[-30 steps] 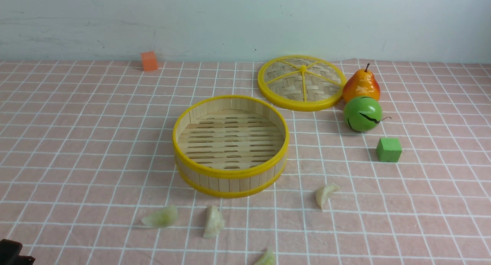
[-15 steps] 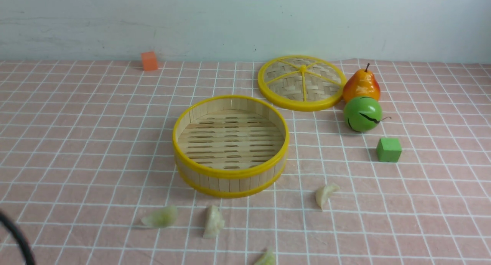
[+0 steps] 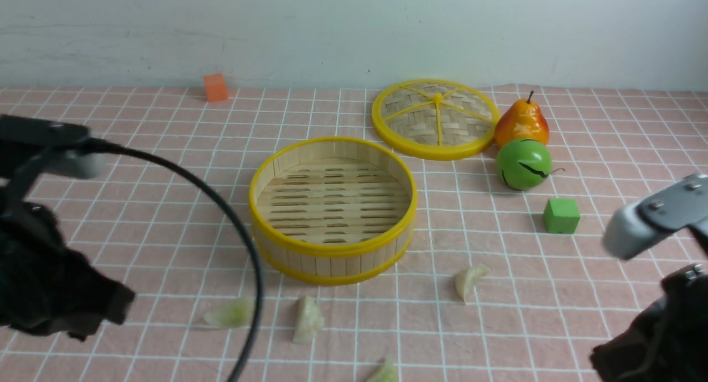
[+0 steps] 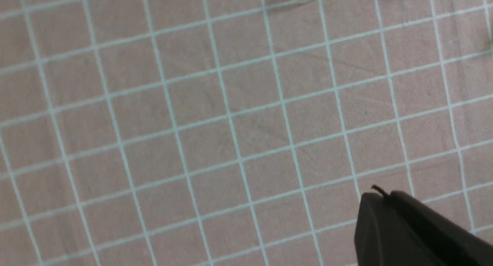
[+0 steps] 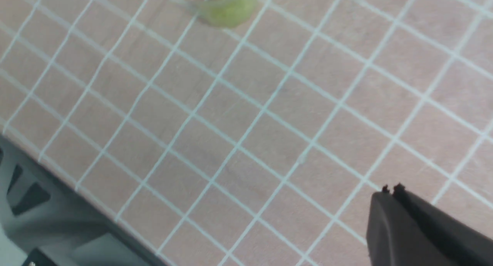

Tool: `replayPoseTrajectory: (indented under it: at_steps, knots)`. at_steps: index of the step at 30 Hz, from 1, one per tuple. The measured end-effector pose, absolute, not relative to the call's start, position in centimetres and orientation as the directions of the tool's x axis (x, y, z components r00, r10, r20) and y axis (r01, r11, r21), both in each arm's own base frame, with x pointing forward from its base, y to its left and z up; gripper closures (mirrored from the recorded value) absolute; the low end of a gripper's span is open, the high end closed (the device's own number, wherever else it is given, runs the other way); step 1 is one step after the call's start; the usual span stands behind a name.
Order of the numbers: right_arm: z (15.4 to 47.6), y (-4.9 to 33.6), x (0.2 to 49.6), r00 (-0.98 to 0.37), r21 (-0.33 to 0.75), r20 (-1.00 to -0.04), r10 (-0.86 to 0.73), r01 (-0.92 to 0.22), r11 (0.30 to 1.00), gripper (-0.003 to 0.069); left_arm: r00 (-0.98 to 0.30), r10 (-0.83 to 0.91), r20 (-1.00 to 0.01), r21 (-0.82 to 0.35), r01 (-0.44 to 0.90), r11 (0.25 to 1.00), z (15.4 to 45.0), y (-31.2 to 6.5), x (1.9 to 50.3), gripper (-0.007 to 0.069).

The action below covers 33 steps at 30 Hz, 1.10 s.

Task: Put the dumplings into the steamer on the table with the pink tablecloth.
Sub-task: 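Reach for and grasp a dumpling on the table with the left gripper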

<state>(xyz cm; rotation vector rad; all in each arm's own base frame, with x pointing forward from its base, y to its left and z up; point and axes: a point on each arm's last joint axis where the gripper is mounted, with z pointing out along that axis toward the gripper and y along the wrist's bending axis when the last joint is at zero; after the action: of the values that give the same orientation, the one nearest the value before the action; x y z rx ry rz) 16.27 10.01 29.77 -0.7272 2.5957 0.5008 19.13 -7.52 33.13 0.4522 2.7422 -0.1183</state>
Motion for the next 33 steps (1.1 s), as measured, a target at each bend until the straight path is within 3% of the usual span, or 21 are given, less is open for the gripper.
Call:
replayPoseTrajectory:
  at_steps: [4, 5, 7, 10, 11, 14, 20, 24, 28, 29, 33]
  knots:
    - [28.8, 12.2, 16.1, -0.741, 0.214, -0.425, -0.519, -0.639, 0.738, 0.0675, -0.82, 0.474, -0.321, 0.05, 0.485, 0.873, 31.0, -10.3, 22.2, 0.0435]
    - [28.8, 12.3, 16.1, -0.74, 0.213, -0.428, -0.52, -0.641, 0.737, 0.0675, -0.817, 0.48, -0.32, 0.053, 0.491, 0.87, 30.9, -10.4, 22.4, 0.0425]
    - [28.8, 12.7, 16.0, -0.721, 0.205, -0.441, -0.534, -0.66, 0.722, 0.0673, -0.786, 0.54, -0.3, 0.076, 0.545, 0.835, 28.8, -11.5, 24.3, 0.0278]
    - [28.8, 12.7, 16.0, -0.711, 0.196, -0.447, -0.543, -0.67, 0.716, 0.0673, -0.768, 0.571, -0.289, 0.102, 0.569, 0.816, 26.8, -12.2, 26.1, 0.0172]
    - [28.8, 12.7, 16.1, -0.703, 0.19, -0.45, -0.551, -0.678, 0.71, 0.0671, -0.755, 0.597, -0.272, 0.139, 0.583, 0.8, 25.0, -12.5, 27.5, 0.0088]
    - [28.8, 12.7, 16.1, -0.696, 0.186, -0.453, -0.557, -0.685, 0.705, 0.067, -0.74, 0.631, -0.234, 0.196, 0.599, 0.776, 22.4, -12.9, 29.4, 0.0025]
    - [28.8, 12.7, 16.1, -0.695, 0.184, -0.455, -0.557, -0.685, 0.705, 0.0669, -0.738, 0.651, -0.176, 0.24, 0.609, 0.756, 18.4, -13.2, 31.2, 0.0046]
    - [28.8, 12.7, 16.2, -0.692, 0.181, -0.467, -0.55, -0.684, 0.707, 0.0669, -0.737, 0.65, -0.184, 0.229, 0.611, 0.758, 16.7, -13.7, 31.9, 0.0116]
    - [28.9, 12.8, 16.2, -0.692, 0.183, -0.471, -0.547, -0.683, 0.707, 0.0669, -0.754, 0.625, -0.201, 0.195, 0.595, 0.78, 16.2, -14.1, 32.0, 0.0206]
    - [28.9, 12.8, 16.2, -0.692, 0.183, -0.472, -0.546, -0.683, 0.707, 0.0669, -0.765, 0.608, -0.213, 0.173, 0.583, 0.794, 16.2, -14.3, 32.1, 0.0263]
    - [28.9, 12.8, 16.2, -0.692, 0.183, -0.474, -0.545, -0.683, 0.707, 0.0669, -0.778, 0.588, -0.222, 0.149, 0.569, 0.809, 16.1, -14.4, 32.0, 0.0374]
